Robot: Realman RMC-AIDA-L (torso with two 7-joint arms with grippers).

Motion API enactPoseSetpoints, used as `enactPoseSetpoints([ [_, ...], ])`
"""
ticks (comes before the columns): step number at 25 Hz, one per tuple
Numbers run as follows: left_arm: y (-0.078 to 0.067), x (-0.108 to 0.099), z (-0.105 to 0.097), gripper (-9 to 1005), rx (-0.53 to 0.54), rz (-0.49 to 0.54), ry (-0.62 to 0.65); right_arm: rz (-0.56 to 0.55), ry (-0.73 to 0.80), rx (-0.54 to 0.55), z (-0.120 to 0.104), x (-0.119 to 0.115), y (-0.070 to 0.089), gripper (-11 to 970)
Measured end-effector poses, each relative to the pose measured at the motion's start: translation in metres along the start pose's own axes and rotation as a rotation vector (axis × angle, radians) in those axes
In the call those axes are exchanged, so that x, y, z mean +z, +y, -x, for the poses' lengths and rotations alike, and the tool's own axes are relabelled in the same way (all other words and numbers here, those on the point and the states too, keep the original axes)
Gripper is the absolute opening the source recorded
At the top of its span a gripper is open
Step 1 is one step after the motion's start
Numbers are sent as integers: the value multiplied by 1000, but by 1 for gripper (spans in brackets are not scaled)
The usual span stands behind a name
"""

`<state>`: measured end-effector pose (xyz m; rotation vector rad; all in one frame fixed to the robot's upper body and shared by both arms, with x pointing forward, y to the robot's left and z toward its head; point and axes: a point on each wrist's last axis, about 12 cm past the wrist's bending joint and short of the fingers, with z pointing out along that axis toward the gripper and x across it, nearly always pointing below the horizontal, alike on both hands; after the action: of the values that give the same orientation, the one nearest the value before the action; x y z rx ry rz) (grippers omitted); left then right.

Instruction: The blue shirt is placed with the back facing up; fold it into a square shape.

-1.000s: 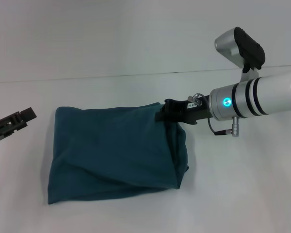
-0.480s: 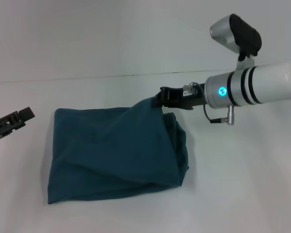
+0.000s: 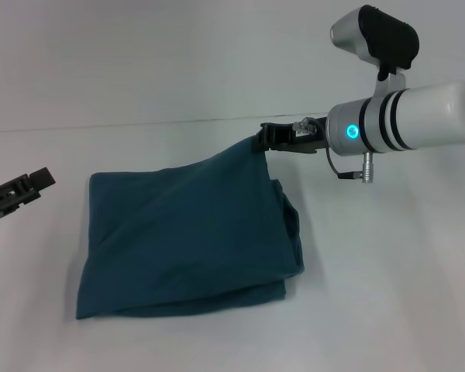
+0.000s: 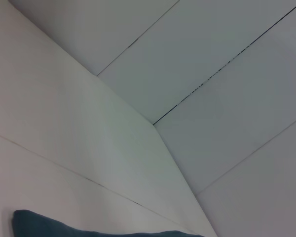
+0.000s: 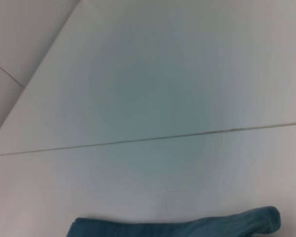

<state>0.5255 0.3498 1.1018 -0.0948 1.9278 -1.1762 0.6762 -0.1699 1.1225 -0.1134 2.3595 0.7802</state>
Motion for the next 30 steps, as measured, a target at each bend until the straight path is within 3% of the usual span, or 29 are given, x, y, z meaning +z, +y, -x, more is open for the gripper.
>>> enactPoseSetpoints([
  [9,0,1,1,669,-1,6,-4,-41,15,-17,-9,6,-4,39],
  [20,0,3,0,669,-7,6,-5,-106,60,99,-18,-1,-26,49],
  [25,0,4,0,668,-5,3,4,-168,88,112,-11,-10,-35,188],
  [30,-3,12,2,668,-3,3,63,-27,104,106,17,-42,-29,345],
])
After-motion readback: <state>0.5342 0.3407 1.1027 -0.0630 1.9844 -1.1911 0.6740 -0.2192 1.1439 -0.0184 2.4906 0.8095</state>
